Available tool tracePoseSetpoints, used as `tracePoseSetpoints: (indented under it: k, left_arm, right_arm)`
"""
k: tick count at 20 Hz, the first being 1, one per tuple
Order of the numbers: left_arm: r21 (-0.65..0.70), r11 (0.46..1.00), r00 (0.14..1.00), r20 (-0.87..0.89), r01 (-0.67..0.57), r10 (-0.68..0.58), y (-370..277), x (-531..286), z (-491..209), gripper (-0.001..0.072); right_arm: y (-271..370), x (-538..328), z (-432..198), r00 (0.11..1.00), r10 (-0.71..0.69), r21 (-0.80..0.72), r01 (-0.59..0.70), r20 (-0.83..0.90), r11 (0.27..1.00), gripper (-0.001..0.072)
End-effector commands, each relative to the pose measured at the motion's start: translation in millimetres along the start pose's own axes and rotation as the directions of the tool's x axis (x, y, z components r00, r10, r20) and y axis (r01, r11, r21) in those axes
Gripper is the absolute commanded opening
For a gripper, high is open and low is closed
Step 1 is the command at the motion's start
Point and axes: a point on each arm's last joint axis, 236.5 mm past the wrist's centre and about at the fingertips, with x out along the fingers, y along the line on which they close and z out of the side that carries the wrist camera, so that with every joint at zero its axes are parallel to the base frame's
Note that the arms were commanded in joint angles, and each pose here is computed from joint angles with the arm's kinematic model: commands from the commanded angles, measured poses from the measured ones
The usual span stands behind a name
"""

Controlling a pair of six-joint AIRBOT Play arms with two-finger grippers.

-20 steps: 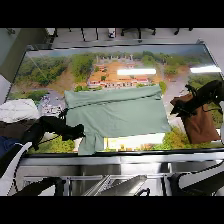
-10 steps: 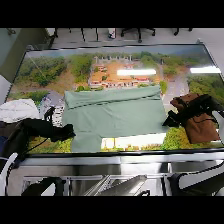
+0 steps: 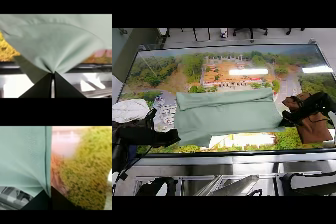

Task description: Fold the shirts.

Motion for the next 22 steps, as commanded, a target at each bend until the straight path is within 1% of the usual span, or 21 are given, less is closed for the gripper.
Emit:
tracePoseSetpoints:
  k: [1, 4, 5, 8, 9, 11, 13, 15, 18, 19, 22]
  left_arm:
    - [-0.007, 0.991, 0.991, -0.002, -0.134, 0.134, 29.0, -20.6, -21.8, 0.0017]
    - [-0.013, 0.991, 0.991, 0.002, -0.133, 0.133, 29.2, -16.7, -16.1, 0.0017]
    - [-0.016, 0.991, 0.991, 0.001, -0.135, 0.135, 30.5, -10.6, -8.8, 0.0016]
    - [-0.014, 0.992, 0.99, 0.063, -0.129, 0.13, 25.2, -3.0, 40.5, 0.0017]
    - [-0.008, 0.992, 0.986, 0.109, -0.123, 0.123, 18.7, -7.5, 66.9, 0.0017]
    - [0.016, 0.994, 0.976, 0.193, -0.111, 0.106, 2.8, -20.6, 121.4, 0.0017]
    - [0.039, 0.993, 0.971, 0.22, -0.107, 0.096, -10.3, -26.0, 167.4, 0.0017]
    - [0.065, 0.992, 0.973, 0.214, -0.107, 0.091, -23.9, -16.6, 203.1, 0.0017]
    - [0.082, 0.99, 0.982, 0.164, -0.113, 0.099, -31.0, 18.2, 235.4, 0.0017]
    - [0.077, 0.988, 0.984, 0.129, -0.132, 0.121, -23.4, 32.8, 239.0, 0.0017]
    - [0.056, 0.965, 0.966, 0.034, -0.256, 0.255, 16.1, 62.4, 237.8, 0.0017]
  right_arm:
    - [-29.3, -15.8, -14.1, 0.992, -0.122, 0.085, 0.118, 0.045, 0.989, 0.0019]
    - [-28.9, -2.2, -25.5, 0.995, -0.103, 0.099, 0.101, 0.016, 0.99, 0.002]
    - [-23.0, -2.6, -19.9, 0.996, -0.081, 0.098, 0.077, 0.039, 0.992, 0.0019]
    - [20.2, -23.1, 27.4, 0.972, 0.071, 0.021, -0.078, 0.225, 0.997, 0.002]
    - [31.8, -33.9, 44.7, 0.954, 0.092, -0.01, -0.093, 0.286, 0.996, 0.002]
    - [48.7, -57.1, 78.7, 0.916, 0.075, -0.073, -0.051, 0.395, 0.996, 0.002]
    - [68.7, -69.5, 107.1, 0.885, 0.072, -0.13, -0.013, 0.459, 0.991, 0.002]
    - [80.7, -62.4, 127.6, 0.884, 0.071, -0.153, 0.0, 0.462, 0.988, 0.002]
    - [75.2, -39.1, 153.8, 0.889, 0.038, -0.148, 0.033, 0.456, 0.988, 0.002]
    - [70.8, -33.9, 161.3, 0.885, 0.025, -0.143, 0.047, 0.464, 0.989, 0.002]
    - [55.9, -29.0, 175.8, 0.868, -0.015, -0.129, 0.091, 0.496, 0.988, 0.002]
